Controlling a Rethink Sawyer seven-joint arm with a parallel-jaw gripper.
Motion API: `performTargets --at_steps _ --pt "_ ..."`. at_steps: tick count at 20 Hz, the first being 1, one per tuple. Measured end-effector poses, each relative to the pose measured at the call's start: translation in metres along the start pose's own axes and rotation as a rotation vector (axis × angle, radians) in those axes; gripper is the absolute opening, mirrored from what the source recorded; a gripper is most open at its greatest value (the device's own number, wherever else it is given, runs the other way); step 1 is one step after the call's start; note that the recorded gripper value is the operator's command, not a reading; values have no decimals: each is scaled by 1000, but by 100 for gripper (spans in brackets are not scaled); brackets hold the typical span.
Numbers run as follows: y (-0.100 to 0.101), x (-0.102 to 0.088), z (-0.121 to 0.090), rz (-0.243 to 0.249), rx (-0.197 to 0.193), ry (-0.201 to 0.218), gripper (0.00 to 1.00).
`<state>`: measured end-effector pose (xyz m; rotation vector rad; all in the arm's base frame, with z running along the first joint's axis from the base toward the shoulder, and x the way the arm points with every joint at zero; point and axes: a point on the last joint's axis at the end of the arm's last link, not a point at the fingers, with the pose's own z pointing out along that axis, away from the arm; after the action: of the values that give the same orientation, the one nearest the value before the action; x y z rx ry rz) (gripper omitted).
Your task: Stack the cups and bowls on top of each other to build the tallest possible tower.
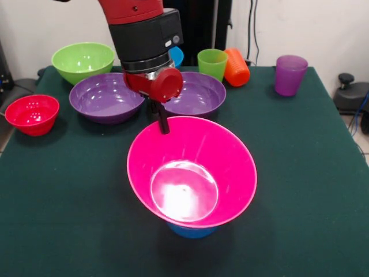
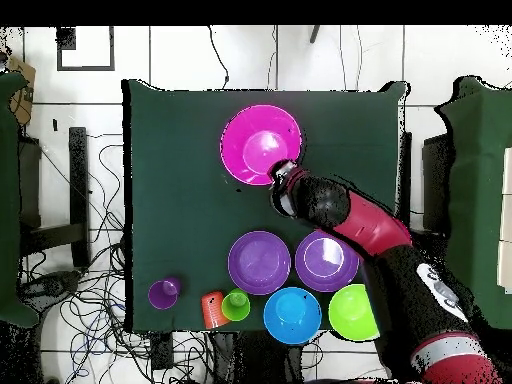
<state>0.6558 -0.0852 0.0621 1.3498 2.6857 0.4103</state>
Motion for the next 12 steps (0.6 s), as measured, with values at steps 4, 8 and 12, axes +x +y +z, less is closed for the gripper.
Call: performTargets --at_steps 4,8,12 --pt "-7 -2 1 -13 6 -6 0" --pt "-15 -4 4 -30 7 -28 0" --pt "-28 -11 4 -42 1 -68 0"
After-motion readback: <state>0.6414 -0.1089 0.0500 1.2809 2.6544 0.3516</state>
